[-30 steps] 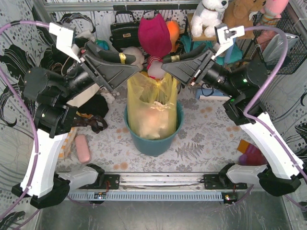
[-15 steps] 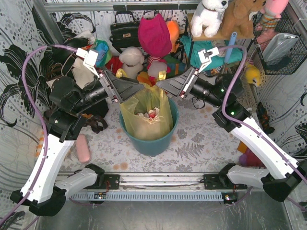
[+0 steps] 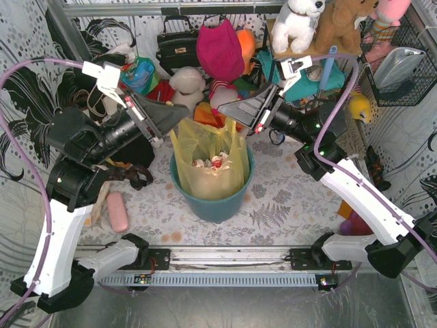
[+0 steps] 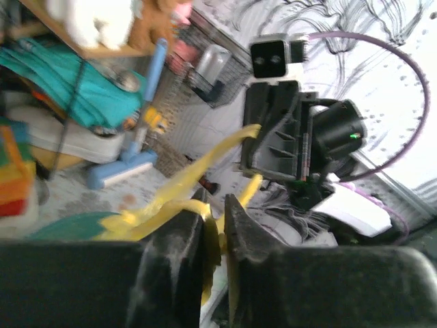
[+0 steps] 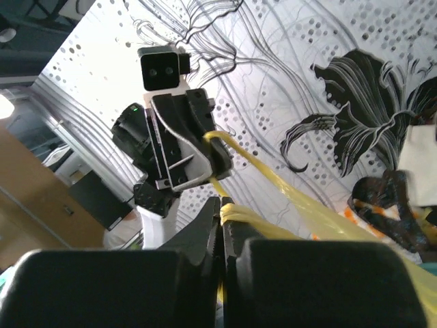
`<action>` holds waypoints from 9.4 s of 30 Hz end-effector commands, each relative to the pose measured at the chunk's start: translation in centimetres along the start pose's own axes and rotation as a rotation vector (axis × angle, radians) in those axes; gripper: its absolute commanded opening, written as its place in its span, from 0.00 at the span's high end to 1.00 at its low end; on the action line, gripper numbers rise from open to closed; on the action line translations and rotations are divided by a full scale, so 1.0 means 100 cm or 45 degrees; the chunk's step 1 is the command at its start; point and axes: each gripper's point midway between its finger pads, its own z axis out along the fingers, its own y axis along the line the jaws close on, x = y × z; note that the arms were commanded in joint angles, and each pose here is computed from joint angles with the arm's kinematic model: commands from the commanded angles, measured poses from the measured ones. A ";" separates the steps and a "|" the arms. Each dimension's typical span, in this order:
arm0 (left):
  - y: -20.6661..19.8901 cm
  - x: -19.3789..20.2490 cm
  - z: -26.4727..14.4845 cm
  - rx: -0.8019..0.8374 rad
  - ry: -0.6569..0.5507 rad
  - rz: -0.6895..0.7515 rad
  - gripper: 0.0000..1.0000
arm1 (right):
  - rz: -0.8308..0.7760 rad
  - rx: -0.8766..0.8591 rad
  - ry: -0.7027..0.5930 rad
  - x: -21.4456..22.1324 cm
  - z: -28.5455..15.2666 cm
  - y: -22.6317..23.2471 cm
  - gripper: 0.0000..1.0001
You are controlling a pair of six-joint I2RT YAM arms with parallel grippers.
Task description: Tie the trash bag
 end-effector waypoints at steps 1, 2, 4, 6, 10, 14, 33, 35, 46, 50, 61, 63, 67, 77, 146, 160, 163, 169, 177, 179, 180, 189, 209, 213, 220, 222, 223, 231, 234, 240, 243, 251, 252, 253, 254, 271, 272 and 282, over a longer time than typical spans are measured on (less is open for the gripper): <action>0.009 -0.049 -0.022 -0.254 -0.211 0.184 0.91 | -0.208 -0.035 -0.177 -0.042 -0.012 0.054 1.00; 0.013 -0.058 -0.032 -0.333 -0.263 0.214 0.99 | -0.251 0.013 -0.205 -0.046 -0.018 0.054 1.00; 0.025 -0.072 -0.056 -0.496 -0.373 0.234 1.00 | -0.314 0.094 -0.269 -0.052 -0.035 0.054 1.00; 0.032 -0.077 -0.076 -0.601 -0.442 0.245 1.00 | -0.340 0.181 -0.319 -0.054 -0.051 0.049 1.00; 0.051 -0.067 -0.091 -0.732 -0.426 0.252 1.00 | -0.344 0.356 -0.398 -0.051 -0.081 0.025 1.00; 0.070 -0.051 -0.098 -0.826 -0.368 0.252 1.00 | -0.327 0.562 -0.450 -0.045 -0.112 -0.001 1.00; -0.053 -0.031 -0.039 0.156 -0.205 0.173 0.45 | -0.197 -0.038 0.042 -0.001 -0.026 0.043 0.50; -0.051 -0.026 -0.040 0.152 -0.173 0.176 0.43 | -0.182 -0.041 0.057 0.000 -0.023 0.039 0.49; 0.000 -0.014 -0.066 -0.244 -0.160 0.224 0.33 | -0.176 0.069 0.064 0.007 -0.031 0.023 0.50; -0.004 -0.035 -0.087 -0.332 -0.305 0.254 0.31 | -0.176 0.094 0.062 0.009 -0.035 0.020 0.50; 0.029 0.023 -0.065 -0.323 -0.035 0.123 0.28 | -0.157 0.107 0.062 0.010 -0.035 0.016 0.50; 0.027 0.036 -0.058 -0.254 0.026 0.108 0.29 | -0.156 0.110 0.065 0.010 -0.035 0.016 0.49; 0.037 0.043 -0.056 -0.279 0.052 0.112 0.41 | -0.150 0.135 0.085 0.015 -0.040 0.012 0.44; 0.029 0.039 -0.063 -0.262 0.023 0.138 0.55 | -0.141 0.266 0.120 0.033 -0.065 -0.006 0.42; -0.016 -0.047 -0.020 -0.112 -0.178 0.112 0.31 | -0.390 0.342 -0.150 -0.048 -0.036 0.021 0.60; -0.022 0.039 -0.059 -0.077 0.177 -0.177 0.25 | -0.306 0.425 0.004 -0.013 -0.047 -0.009 0.26; -0.026 0.056 -0.054 0.036 0.252 -0.235 0.24 | -0.295 0.404 0.033 -0.010 -0.046 -0.007 0.28; -0.014 0.069 -0.048 0.025 0.310 -0.244 0.25 | -0.276 0.379 0.052 -0.007 -0.042 -0.006 0.37; -0.070 0.022 -0.043 0.337 0.170 -0.142 0.79 | -0.295 0.310 0.002 -0.024 -0.028 0.012 1.00; -0.076 0.002 -0.037 0.313 0.134 -0.062 0.90 | -0.331 0.298 -0.033 -0.037 -0.021 0.020 1.00; -0.074 -0.006 -0.032 0.283 0.120 -0.031 0.91 | -0.355 0.289 -0.052 -0.045 -0.018 0.026 1.00; -0.056 -0.032 -0.003 0.195 0.054 0.069 0.88 | -0.436 0.267 -0.096 -0.063 -0.014 0.045 1.00; -0.039 -0.049 0.032 0.174 0.077 0.133 0.88 | -0.498 0.261 -0.100 -0.075 -0.008 0.056 1.00; -0.042 -0.051 0.038 0.234 0.079 0.113 0.88 | -0.514 0.252 -0.109 -0.076 -0.010 0.060 1.00; -0.008 -0.033 0.047 0.171 0.126 0.069 0.87 | -0.463 0.388 -0.092 -0.057 -0.027 0.022 1.00; 0.001 -0.025 0.047 0.148 0.156 0.039 0.85 | -0.439 0.417 -0.085 -0.049 -0.033 0.011 1.00; 0.005 -0.021 0.046 0.132 0.168 0.026 0.81 | -0.425 0.424 -0.086 -0.044 -0.036 0.007 1.00; 0.008 -0.013 0.019 -0.004 0.174 0.015 0.35 | -0.442 0.518 -0.032 -0.038 -0.052 0.003 0.43; 0.005 -0.013 0.008 -0.041 0.153 0.023 0.33 | -0.452 0.559 -0.020 -0.037 -0.059 0.001 0.43; 0.011 -0.012 0.001 -0.113 0.144 0.043 0.34 | -0.473 0.611 -0.015 -0.038 -0.066 -0.002 0.48; 0.014 -0.012 0.003 -0.120 0.149 0.045 0.35 | -0.484 0.613 -0.022 -0.040 -0.067 0.001 0.50; 0.023 -0.017 -0.003 -0.216 0.136 0.092 0.37 | -0.511 0.629 -0.050 -0.048 -0.068 0.003 0.55; 0.023 -0.018 -0.003 -0.219 0.133 0.096 0.40 | -0.514 0.630 -0.052 -0.048 -0.067 0.003 0.62; 0.022 -0.019 -0.003 -0.220 0.126 0.102 0.46 | -0.513 0.630 -0.055 -0.049 -0.066 0.003 0.71; 0.021 -0.021 -0.003 -0.218 0.121 0.105 0.52 | -0.518 0.627 -0.055 -0.050 -0.065 0.003 0.78; 0.007 -0.035 0.000 -0.137 0.061 0.168 0.85 | -0.532 0.576 -0.018 -0.053 -0.051 0.009 1.00; 0.013 -0.030 -0.001 -0.157 0.070 0.159 0.81 | -0.517 0.588 -0.016 -0.049 -0.055 0.005 1.00; 0.017 -0.039 -0.025 -0.311 -0.026 0.184 0.37 | -0.517 0.651 -0.032 -0.047 -0.073 0.006 0.57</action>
